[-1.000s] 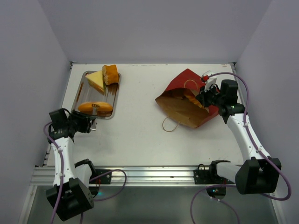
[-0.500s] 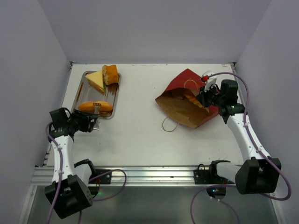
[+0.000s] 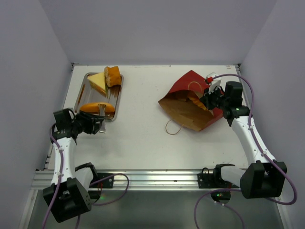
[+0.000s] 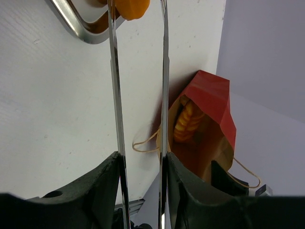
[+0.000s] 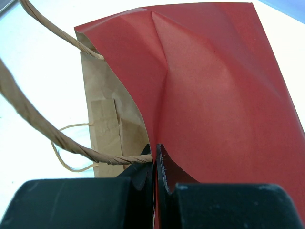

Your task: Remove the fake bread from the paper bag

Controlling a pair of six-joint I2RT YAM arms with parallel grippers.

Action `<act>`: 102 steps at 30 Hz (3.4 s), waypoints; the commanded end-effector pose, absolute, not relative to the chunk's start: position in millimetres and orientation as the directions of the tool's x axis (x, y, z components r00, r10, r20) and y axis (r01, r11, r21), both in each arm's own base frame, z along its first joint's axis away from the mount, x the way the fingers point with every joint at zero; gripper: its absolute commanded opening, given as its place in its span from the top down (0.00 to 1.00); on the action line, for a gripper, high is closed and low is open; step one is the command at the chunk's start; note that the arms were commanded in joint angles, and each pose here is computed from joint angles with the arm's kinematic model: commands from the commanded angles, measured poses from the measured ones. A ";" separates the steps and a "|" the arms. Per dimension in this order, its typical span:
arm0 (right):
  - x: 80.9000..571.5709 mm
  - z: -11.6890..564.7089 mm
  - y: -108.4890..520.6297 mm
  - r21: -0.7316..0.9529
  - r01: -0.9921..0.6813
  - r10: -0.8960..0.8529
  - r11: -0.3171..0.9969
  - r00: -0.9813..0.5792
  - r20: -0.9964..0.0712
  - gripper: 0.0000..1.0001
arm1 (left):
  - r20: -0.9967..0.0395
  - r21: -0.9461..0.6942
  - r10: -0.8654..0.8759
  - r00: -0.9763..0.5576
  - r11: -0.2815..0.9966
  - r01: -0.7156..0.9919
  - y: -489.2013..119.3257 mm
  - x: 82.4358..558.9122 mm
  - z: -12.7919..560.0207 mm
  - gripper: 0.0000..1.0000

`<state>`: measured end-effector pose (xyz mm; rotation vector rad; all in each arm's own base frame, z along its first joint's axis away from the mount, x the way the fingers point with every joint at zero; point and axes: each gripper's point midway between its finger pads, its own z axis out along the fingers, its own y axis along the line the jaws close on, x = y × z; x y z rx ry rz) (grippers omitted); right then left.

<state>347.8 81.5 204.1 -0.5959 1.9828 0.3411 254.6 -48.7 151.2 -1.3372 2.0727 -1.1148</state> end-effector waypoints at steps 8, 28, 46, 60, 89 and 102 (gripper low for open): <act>350.0 209.6 86.4 0.001 -0.560 -0.246 0.828 -0.365 -0.898 0.98 | 0.100 -0.852 -0.860 -0.501 0.186 -0.490 -62.8 255.6 175.4 0.57; 350.5 209.2 86.4 0.003 -0.560 -0.245 0.829 -0.367 -0.897 0.98 | 0.102 -0.860 -0.786 -0.610 0.239 -0.451 -91.8 259.5 188.5 0.57; 352.2 207.1 84.5 -0.007 -0.555 -0.254 0.832 -0.368 -0.894 0.98 | -0.106 -0.939 -0.591 -0.799 0.325 -0.115 -141.3 278.5 223.5 0.68; 354.0 199.0 82.0 -0.017 -0.557 -0.276 0.830 -0.385 -0.881 0.98 | -0.446 -0.851 -0.200 -0.872 0.397 0.344 -275.0 253.5 215.1 0.74; 354.6 199.8 83.8 -0.005 -0.563 -0.272 0.826 -0.391 -0.879 0.98 | -0.423 -0.870 -0.194 -0.885 0.359 0.337 -420.9 325.4 115.1 0.59; 353.9 199.5 83.8 -0.005 -0.563 -0.272 0.826 -0.391 -0.879 0.98 | -0.351 -0.888 -0.264 -0.899 0.397 0.230 -430.1 348.8 93.3 0.53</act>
